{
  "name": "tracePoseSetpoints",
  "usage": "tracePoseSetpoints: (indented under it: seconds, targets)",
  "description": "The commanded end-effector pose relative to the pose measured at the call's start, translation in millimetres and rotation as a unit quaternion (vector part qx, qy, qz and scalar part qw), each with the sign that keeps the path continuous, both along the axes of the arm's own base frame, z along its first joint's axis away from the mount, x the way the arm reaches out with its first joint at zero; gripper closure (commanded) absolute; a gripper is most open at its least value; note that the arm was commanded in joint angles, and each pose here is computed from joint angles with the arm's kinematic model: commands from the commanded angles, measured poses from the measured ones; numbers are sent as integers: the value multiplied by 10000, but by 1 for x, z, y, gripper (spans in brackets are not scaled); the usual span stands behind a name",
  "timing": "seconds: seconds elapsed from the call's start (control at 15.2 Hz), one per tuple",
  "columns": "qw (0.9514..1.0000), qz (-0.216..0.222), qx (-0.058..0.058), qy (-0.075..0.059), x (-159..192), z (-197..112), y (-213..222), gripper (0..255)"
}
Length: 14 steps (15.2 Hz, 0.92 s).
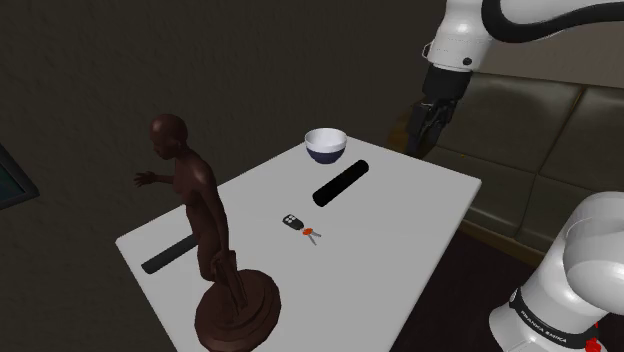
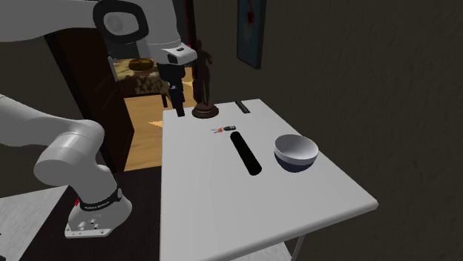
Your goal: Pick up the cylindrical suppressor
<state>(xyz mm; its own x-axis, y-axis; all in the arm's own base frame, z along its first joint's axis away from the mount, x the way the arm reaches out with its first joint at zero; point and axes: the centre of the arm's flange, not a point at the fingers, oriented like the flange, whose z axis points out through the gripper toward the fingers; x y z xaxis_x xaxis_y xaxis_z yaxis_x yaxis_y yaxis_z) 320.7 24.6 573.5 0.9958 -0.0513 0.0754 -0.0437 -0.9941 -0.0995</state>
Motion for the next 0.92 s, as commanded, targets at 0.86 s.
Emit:
tracePoseSetpoints:
  seconds: [0.86]
  targets:
    - [9220,-3862,264,-64,119,-102,43,0]
